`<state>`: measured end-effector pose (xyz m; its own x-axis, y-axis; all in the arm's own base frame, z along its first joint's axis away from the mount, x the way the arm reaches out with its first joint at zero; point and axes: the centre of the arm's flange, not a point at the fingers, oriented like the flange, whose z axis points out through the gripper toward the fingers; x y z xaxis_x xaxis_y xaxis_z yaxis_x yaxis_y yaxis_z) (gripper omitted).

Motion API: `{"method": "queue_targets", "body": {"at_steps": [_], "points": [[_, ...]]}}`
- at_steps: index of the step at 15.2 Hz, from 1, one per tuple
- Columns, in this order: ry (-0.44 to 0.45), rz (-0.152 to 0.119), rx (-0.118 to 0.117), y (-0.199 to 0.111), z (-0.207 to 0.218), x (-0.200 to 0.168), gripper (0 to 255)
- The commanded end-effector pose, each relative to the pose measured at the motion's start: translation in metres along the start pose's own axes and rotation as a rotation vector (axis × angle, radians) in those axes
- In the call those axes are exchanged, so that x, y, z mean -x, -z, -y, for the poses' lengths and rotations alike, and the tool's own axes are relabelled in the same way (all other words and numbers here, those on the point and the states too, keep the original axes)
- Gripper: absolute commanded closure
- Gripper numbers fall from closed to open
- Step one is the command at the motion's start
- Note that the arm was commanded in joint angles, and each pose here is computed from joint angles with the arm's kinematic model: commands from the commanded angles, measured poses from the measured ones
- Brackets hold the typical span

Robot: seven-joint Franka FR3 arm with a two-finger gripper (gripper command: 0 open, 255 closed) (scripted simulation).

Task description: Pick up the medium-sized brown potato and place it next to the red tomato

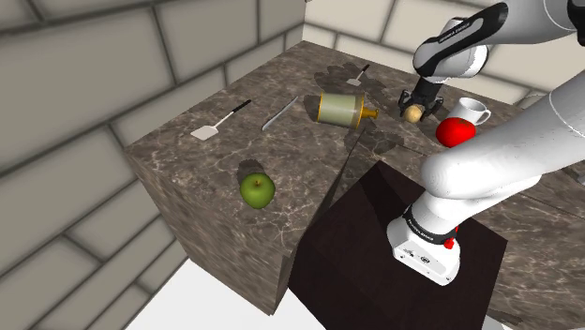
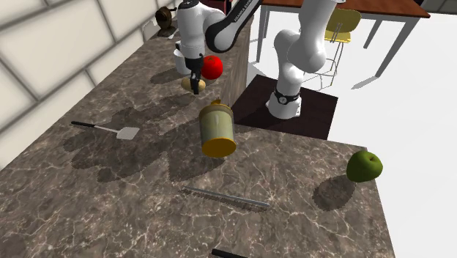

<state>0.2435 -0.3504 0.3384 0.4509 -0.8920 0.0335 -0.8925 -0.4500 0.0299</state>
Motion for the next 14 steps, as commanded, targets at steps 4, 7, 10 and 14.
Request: {"method": "queue_targets", "body": {"at_steps": [4,7,10,14], "points": [[0.0,-0.001,0.0,-0.001,0.0,0.0,255],[0.0,-0.001,0.0,-0.001,0.0,0.0,0],[0.0,-0.001,0.0,-0.001,0.0,0.0,0],[0.0,-0.001,0.0,0.025,0.0,0.0,0]]}}
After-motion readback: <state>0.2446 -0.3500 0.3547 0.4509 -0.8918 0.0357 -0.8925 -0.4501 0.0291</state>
